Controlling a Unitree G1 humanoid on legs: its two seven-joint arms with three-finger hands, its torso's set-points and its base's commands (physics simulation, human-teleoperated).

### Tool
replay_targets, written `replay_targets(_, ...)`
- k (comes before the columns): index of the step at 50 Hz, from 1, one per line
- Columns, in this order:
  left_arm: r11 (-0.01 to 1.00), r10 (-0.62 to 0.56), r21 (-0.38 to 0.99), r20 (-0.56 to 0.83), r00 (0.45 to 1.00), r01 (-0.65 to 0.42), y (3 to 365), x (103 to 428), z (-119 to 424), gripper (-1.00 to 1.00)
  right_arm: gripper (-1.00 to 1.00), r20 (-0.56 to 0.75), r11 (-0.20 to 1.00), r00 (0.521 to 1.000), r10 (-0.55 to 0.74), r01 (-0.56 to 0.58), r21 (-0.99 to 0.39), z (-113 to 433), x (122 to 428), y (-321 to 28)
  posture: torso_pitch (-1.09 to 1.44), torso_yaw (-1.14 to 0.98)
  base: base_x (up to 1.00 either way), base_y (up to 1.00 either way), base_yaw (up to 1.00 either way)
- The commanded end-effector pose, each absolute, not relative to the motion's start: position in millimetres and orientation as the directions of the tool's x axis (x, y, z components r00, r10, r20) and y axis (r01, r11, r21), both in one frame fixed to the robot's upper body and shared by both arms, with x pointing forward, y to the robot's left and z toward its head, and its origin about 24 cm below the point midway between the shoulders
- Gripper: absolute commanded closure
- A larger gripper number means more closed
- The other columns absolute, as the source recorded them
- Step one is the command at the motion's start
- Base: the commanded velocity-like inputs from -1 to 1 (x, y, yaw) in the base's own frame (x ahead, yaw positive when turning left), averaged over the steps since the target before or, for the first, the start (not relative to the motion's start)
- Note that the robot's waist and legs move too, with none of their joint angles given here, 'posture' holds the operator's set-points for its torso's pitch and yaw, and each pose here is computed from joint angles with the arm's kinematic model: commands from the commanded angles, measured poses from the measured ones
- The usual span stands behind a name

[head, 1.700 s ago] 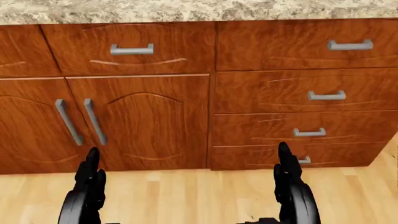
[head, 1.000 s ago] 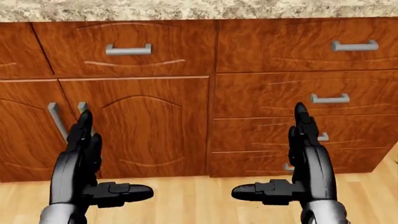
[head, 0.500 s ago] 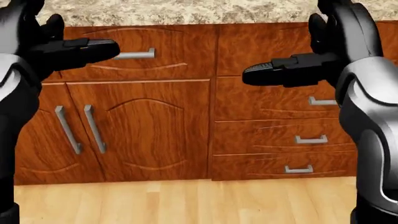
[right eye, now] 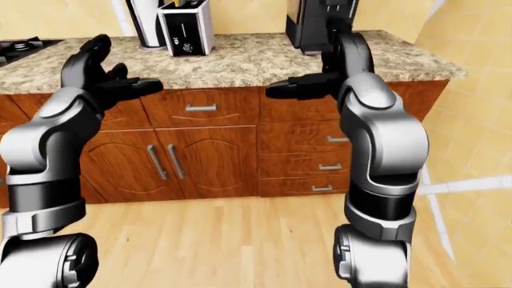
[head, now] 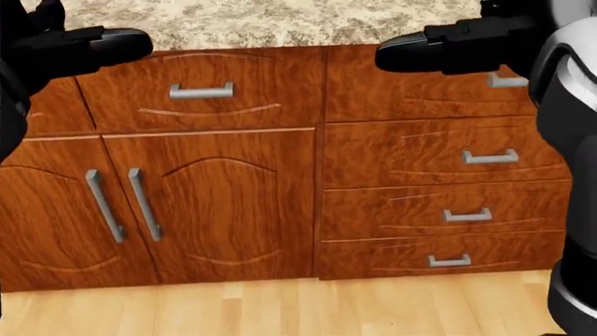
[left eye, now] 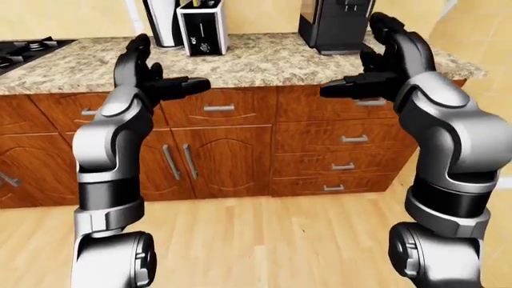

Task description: Push down the lever of the toaster to turn it on.

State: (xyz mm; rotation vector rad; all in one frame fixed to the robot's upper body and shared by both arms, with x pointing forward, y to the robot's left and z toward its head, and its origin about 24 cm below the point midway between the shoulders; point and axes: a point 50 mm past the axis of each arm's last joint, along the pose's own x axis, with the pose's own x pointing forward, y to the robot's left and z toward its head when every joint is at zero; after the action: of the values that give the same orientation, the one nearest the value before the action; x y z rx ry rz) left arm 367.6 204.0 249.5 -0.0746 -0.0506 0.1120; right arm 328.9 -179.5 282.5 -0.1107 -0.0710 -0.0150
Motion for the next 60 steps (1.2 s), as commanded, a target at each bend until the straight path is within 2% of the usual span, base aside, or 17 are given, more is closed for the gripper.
replay_targets(1,0.993,0.099,-0.074,0.135,0.986,-0.09,200,364,272,-1.0,-1.0,0.149,0.994,0.989,-0.009,0.026,-0.11,297,326,-180,0.0,0.0,0.0,0.09,0.0)
replay_targets(60,0.995,0.059,-0.084,0.141,0.988,-0.048,187,364,283,-1.0,-1.0,0.143,0.991,0.99,-0.007,0.026,-0.129,302,325,-183,0.0,0.0,0.02,0.12,0.0)
